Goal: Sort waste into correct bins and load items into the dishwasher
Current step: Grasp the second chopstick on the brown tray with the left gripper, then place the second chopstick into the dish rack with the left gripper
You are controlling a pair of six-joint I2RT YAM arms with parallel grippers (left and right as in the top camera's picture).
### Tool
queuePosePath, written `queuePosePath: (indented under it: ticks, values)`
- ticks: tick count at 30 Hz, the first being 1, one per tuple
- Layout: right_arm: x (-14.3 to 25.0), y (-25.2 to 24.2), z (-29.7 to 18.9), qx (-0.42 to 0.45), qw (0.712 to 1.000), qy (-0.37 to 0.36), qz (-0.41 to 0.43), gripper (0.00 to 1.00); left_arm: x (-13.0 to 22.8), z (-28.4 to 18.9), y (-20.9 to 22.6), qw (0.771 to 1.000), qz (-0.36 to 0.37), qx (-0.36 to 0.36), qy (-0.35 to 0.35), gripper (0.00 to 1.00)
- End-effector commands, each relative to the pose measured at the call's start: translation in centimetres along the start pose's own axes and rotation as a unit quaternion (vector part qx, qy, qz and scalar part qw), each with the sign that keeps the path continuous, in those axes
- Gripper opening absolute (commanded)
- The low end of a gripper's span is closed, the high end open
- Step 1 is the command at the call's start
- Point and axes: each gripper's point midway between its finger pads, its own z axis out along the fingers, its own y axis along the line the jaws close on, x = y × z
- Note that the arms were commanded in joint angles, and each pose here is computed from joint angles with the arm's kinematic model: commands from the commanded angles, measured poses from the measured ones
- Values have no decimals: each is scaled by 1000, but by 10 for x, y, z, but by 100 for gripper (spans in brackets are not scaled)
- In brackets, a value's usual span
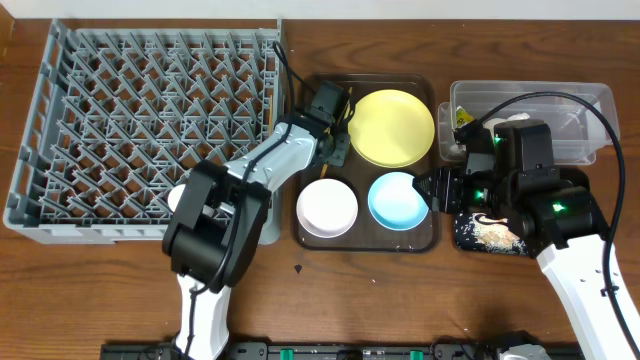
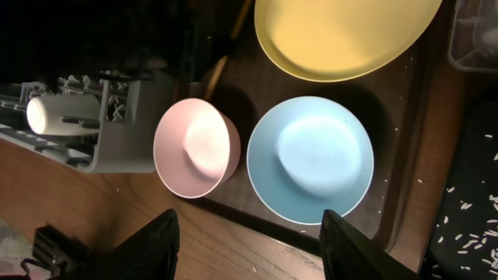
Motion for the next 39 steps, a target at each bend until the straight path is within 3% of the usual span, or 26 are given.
queuePosePath:
  ticks: [1, 6, 10, 20, 29, 33, 39]
  values:
    - [-3, 3, -2, -1, 1000, -4, -13, 56, -32, -61, 17, 996, -10, -54, -70, 8]
    - [-3, 2, -2, -1, 1000, -4, -12, 56, -38, -120, 33, 991, -21, -81, -103, 8]
    - [-1, 2, -2, 1, 1000, 0, -11, 55, -12, -146, 64, 992, -44, -105, -60, 8]
    - [1, 1, -2, 1, 1000, 3, -9, 55, 9, -116, 120, 986, -98, -136, -2, 8]
    - [1, 3, -2, -2, 1000, 3, -10, 56, 16, -104, 113, 990, -85, -115, 20, 9]
    - [1, 2, -2, -2, 1000, 4, -9, 56, 12, -116, 112, 990, -86, -113, 8, 29]
    - [1, 3, -2, -2, 1000, 4, -9, 56, -2, -157, 103, 990, -89, -98, -40, 31]
